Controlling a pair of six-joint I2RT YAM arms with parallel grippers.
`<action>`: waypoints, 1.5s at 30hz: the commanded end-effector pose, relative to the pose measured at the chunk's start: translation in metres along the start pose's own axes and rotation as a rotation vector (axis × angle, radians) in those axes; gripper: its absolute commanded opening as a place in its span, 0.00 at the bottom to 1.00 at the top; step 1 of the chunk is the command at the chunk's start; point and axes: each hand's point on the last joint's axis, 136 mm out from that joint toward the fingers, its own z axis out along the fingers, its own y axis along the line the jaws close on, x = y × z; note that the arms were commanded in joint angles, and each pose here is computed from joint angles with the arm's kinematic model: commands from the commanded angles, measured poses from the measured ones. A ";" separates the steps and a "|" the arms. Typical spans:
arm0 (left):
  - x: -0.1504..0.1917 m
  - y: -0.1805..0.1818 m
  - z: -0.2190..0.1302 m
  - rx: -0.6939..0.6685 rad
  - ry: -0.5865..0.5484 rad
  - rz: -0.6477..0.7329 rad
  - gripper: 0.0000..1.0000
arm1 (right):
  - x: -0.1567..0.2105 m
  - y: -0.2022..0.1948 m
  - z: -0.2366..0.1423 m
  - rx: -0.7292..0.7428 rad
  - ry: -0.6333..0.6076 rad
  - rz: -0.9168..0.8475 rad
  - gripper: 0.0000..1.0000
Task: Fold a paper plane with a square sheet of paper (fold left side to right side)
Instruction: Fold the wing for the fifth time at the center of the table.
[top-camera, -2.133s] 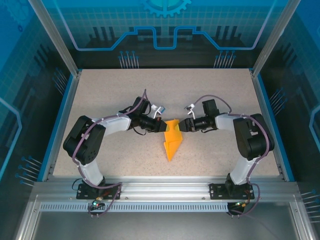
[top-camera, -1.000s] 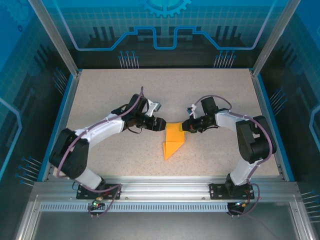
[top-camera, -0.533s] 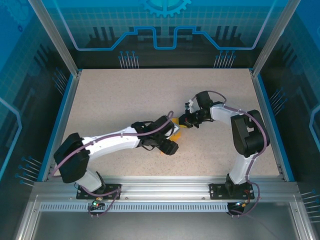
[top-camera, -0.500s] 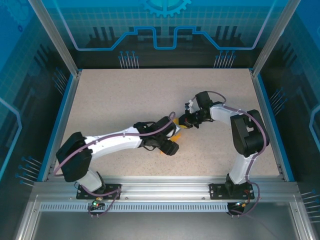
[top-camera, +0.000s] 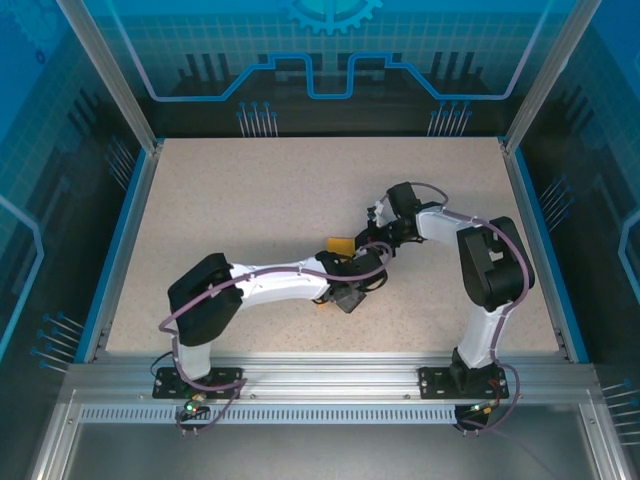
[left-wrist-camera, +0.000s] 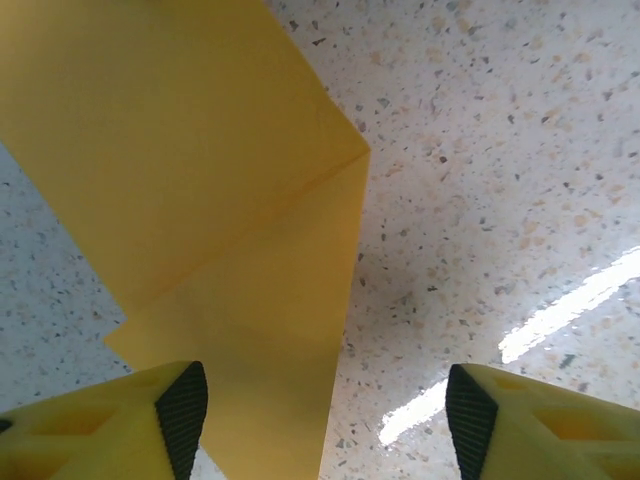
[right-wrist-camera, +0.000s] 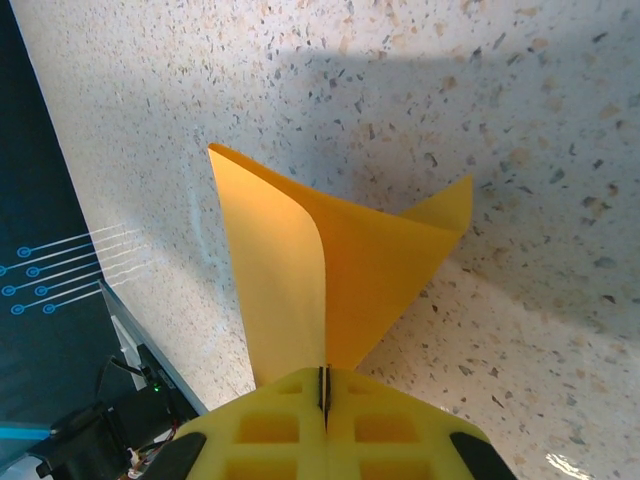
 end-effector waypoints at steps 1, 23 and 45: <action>0.003 0.011 0.001 -0.106 0.022 0.011 0.64 | 0.002 0.001 0.005 0.012 0.027 0.016 0.00; 0.012 0.007 0.019 -0.121 0.046 0.007 0.14 | 0.004 -0.003 0.008 0.048 0.045 -0.004 0.00; -0.011 -0.010 0.002 0.418 0.050 -0.295 0.06 | 0.003 -0.027 -0.099 0.265 -0.387 -0.160 0.64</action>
